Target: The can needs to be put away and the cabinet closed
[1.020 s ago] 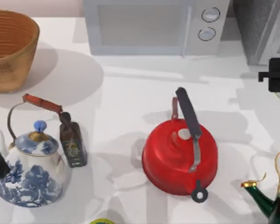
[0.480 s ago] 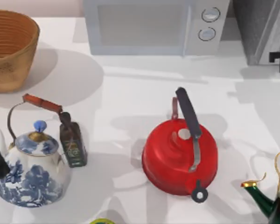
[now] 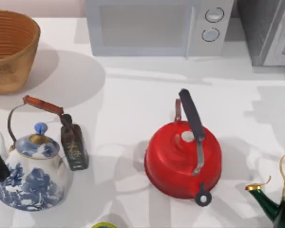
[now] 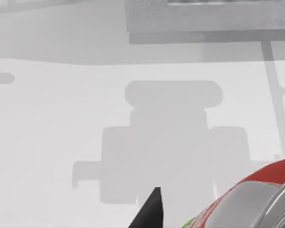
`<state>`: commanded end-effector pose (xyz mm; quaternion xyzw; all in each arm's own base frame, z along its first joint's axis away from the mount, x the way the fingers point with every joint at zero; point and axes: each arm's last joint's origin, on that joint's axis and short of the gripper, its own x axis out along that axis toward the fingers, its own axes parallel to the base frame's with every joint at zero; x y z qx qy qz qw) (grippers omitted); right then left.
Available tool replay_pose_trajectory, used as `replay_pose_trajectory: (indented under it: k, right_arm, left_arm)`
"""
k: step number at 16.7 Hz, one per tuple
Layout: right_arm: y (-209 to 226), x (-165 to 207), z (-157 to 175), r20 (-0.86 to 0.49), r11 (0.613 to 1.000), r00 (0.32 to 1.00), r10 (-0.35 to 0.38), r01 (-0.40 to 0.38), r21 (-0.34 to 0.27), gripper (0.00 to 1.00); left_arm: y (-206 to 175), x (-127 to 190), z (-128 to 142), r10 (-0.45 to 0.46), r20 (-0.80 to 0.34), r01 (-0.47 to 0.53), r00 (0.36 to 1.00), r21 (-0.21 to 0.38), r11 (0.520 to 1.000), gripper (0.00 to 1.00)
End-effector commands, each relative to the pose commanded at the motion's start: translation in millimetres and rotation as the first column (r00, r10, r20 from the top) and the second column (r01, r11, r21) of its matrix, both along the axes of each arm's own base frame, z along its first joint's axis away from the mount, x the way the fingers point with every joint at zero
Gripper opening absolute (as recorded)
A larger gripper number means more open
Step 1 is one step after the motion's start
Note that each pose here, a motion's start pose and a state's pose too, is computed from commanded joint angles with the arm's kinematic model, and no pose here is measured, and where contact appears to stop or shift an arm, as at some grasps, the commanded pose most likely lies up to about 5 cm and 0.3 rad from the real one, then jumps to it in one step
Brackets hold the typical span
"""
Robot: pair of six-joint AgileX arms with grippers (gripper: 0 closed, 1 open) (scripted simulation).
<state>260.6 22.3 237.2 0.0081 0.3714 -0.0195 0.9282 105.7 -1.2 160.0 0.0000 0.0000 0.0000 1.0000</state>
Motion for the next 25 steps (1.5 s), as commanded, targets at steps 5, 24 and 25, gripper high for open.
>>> replay_pose_trajectory:
  k: [5, 24, 25]
  right_arm:
    - [-17, -72, -13, 0.166, 1.0, 0.986, -0.024, 0.024, 0.001, 0.0]
    - [-23, -155, -76, 0.681, 0.999, 0.731, 0.041, -0.029, -0.028, 0.0]
    - [-23, -154, -74, 0.671, 0.999, 0.741, 0.041, -0.027, -0.031, 0.0]
  left_arm:
    - [0, 0, 0, 0.0, 0.0, 0.0, 1.0, 0.0, 1.0, 1.0]
    - [0, 0, 0, 0.0, 0.0, 0.0, 1.0, 0.0, 1.0, 1.0]
    - [0, 0, 0, 0.0, 0.0, 0.0, 1.0, 0.0, 1.0, 1.0]
